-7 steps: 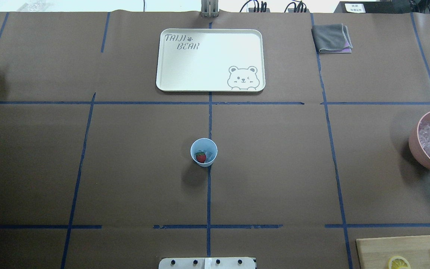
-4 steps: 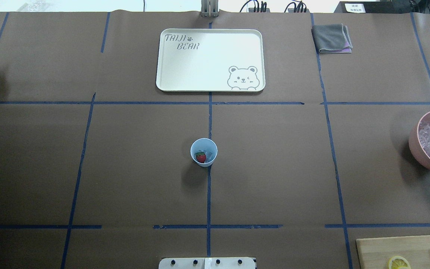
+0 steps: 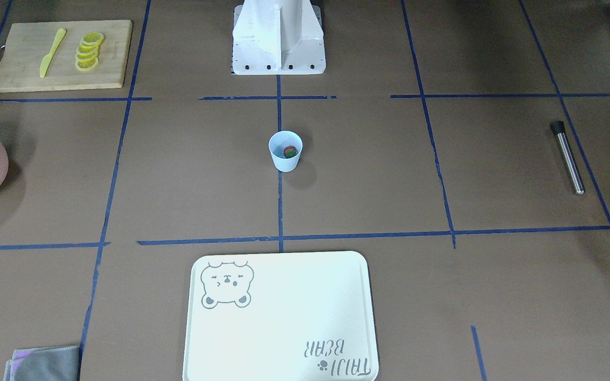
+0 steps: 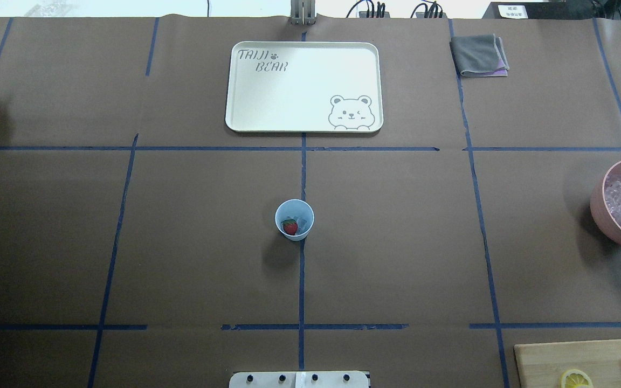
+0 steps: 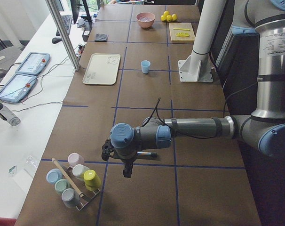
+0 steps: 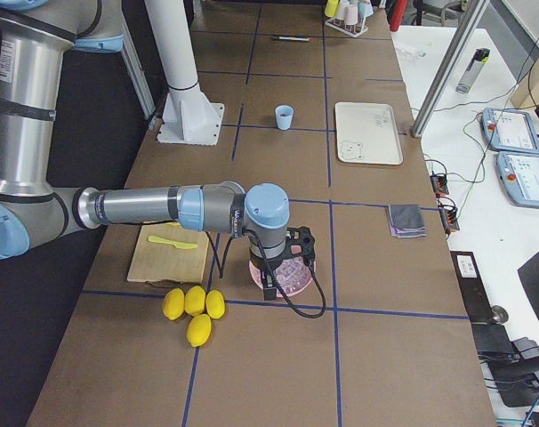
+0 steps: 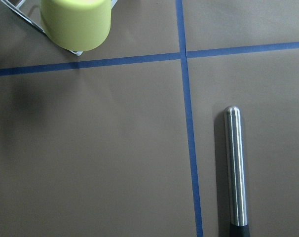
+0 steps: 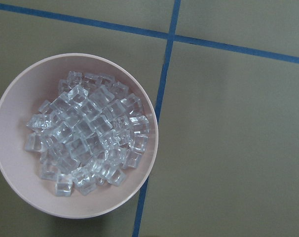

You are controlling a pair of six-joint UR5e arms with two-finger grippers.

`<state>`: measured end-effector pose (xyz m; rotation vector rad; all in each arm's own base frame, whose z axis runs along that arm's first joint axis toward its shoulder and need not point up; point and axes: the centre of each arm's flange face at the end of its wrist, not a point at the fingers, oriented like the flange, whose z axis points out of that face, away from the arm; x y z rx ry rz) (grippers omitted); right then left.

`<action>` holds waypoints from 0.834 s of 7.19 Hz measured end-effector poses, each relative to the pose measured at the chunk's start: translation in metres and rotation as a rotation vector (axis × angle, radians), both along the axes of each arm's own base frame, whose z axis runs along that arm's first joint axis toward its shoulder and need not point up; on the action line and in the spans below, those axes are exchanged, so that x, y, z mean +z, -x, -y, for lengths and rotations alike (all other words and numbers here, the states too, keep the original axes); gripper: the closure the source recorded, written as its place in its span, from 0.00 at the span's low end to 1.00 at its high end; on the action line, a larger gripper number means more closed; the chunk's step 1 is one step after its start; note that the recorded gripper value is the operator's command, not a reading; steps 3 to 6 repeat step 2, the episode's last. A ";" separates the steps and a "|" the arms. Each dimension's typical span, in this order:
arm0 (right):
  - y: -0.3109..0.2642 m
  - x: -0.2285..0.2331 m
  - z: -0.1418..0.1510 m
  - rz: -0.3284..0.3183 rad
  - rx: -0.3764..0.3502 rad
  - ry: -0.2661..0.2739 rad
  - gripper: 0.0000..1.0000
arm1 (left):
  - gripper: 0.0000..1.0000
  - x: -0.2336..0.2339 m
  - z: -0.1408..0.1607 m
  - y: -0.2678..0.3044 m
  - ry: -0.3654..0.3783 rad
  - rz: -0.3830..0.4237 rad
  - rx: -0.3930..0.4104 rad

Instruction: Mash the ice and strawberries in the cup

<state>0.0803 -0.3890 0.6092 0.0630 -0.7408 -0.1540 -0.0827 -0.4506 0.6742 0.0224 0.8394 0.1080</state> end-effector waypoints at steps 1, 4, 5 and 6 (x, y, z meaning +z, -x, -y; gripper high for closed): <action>0.000 0.000 0.000 0.000 0.000 0.001 0.01 | 0.00 0.000 0.000 0.000 0.001 -0.001 0.000; 0.000 0.000 0.000 0.000 0.000 0.001 0.01 | 0.00 0.001 -0.001 0.000 0.001 -0.001 0.000; 0.000 0.000 0.000 0.000 0.000 0.001 0.01 | 0.00 0.001 -0.001 0.000 0.001 -0.001 0.000; 0.000 0.000 0.000 0.000 0.000 0.001 0.01 | 0.00 0.001 -0.001 0.000 0.001 -0.001 0.000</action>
